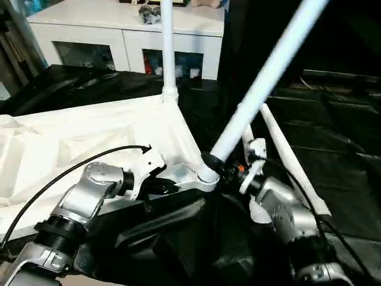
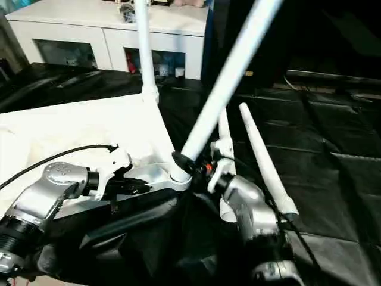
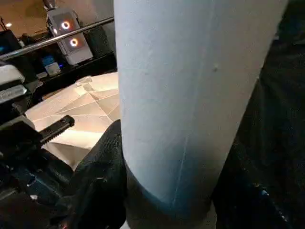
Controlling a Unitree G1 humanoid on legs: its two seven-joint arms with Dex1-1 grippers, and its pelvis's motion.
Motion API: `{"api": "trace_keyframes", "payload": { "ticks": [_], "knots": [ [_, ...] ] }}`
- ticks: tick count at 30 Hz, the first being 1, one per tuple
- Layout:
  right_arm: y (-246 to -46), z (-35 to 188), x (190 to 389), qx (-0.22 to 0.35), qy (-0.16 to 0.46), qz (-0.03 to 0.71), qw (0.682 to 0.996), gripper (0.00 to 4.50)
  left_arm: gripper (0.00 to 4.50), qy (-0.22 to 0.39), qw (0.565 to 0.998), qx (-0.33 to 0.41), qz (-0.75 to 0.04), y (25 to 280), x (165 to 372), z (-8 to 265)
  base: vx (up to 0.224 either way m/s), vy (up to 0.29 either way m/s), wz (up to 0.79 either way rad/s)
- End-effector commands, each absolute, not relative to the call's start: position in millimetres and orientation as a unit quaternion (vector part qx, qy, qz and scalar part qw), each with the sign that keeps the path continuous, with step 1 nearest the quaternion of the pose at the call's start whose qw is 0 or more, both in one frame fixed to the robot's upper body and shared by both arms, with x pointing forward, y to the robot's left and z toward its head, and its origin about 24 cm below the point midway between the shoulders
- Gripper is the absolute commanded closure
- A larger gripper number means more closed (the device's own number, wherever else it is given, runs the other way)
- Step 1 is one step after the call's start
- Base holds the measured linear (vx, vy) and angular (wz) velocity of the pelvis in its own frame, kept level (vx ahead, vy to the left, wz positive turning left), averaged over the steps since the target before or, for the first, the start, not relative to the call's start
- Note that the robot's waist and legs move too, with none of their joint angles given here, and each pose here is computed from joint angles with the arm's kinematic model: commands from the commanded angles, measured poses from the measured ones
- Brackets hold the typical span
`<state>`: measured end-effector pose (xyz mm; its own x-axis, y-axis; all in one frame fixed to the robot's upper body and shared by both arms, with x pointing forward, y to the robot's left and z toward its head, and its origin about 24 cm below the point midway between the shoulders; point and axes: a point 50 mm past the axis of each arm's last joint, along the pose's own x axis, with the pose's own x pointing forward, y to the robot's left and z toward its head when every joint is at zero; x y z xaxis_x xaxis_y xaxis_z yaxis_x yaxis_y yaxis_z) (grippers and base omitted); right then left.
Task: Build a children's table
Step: Insert table leg to table base, then rotate leg to tighten
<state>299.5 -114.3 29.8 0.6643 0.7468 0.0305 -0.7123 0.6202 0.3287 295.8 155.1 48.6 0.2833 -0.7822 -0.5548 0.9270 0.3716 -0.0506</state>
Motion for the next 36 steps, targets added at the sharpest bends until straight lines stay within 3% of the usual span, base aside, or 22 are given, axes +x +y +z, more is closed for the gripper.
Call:
{"api": "trace_keyframes", "payload": {
  "ticks": [1,9,13,21,27,31,36],
  "knots": [
    [-132.9,10.2,291.9,0.117,0.099,0.365,0.918,2.59,4.5,0.246,0.811,0.145,-0.511,165.8,304.2,56.1,0.0,0.0,0.0],
    [-125.6,24.3,294.6,0.035,0.077,0.392,0.916,2.59,4.5,0.246,0.809,0.148,-0.513,165.2,304.8,56.1,0.0,0.0,0.0],
    [-115.5,28.1,298.5,-0.007,0.096,0.434,0.896,2.59,4.5,0.245,0.803,0.148,-0.523,164.1,302.9,55.1,0.0,0.0,0.0],
    [-107.7,21.5,298.7,-0.018,0.137,0.485,0.864,2.59,4.5,0.244,0.798,0.144,-0.532,162.1,299.2,53.5,0.0,0.0,0.0],
    [-110.0,16.2,299.6,0.005,0.146,0.505,0.851,2.59,4.5,0.233,0.781,0.146,-0.561,159.1,293.6,55.1,0.0,0.0,0.0],
    [-112.2,14.9,294.4,0.011,0.152,0.546,0.824,2.59,4.5,0.229,0.763,0.154,-0.584,159.1,289.5,56.8,0.0,0.0,0.0],
    [-118.2,11.2,287.9,-0.021,0.168,0.592,0.788,2.59,4.5,0.228,0.738,0.164,-0.613,161.3,285.1,62.1,0.0,0.0,0.0]
  ]
}}
